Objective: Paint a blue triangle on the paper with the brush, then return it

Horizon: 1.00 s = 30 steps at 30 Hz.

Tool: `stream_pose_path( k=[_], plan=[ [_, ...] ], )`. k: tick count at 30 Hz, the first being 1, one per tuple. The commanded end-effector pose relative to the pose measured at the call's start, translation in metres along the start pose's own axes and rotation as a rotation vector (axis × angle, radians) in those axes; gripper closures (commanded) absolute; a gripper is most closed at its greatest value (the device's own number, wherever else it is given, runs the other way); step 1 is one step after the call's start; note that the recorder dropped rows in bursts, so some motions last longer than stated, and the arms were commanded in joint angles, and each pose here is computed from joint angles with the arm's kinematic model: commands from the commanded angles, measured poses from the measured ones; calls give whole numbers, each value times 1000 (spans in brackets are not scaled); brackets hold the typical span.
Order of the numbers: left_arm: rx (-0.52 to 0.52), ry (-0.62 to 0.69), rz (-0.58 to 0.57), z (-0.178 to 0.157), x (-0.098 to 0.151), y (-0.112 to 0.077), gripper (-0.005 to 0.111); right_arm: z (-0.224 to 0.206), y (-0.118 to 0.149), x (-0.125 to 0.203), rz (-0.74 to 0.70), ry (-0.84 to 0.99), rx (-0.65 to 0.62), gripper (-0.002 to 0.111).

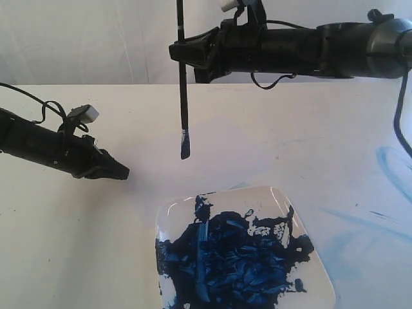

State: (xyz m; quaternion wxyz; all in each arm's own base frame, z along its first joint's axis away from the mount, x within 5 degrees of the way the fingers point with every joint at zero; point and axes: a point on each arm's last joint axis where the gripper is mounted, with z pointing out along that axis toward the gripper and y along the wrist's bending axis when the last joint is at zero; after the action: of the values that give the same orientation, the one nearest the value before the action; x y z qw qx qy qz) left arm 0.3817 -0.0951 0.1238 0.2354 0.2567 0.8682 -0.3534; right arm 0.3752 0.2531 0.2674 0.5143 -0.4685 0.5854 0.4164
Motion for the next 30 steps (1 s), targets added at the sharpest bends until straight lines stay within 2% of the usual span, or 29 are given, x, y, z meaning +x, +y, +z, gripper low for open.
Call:
stream_pose_path(
  k=[1,8,16,21,25,30],
  plan=[
    [12,-15,2,0,-3,-3,107,13,6,-2,-69,-15,-36,108],
    [12,-13,3,0,-3,-3,107,30,-2,2,-85,-29,-52,108],
    [-45,19,-11,-1,-2,2,107,34,-5,6,-85,-38,-73,108],
    [-15,50,23,-10,-19,-4,107,34,-3,5,-85,-46,-88,108],
    [-68,111,64,-16,-34,-9,107,34,-4,5,-85,-45,-86,108],
    [-145,167,136,-2,-40,-21,107,34,-4,5,-85,-44,-84,108]
  ],
)
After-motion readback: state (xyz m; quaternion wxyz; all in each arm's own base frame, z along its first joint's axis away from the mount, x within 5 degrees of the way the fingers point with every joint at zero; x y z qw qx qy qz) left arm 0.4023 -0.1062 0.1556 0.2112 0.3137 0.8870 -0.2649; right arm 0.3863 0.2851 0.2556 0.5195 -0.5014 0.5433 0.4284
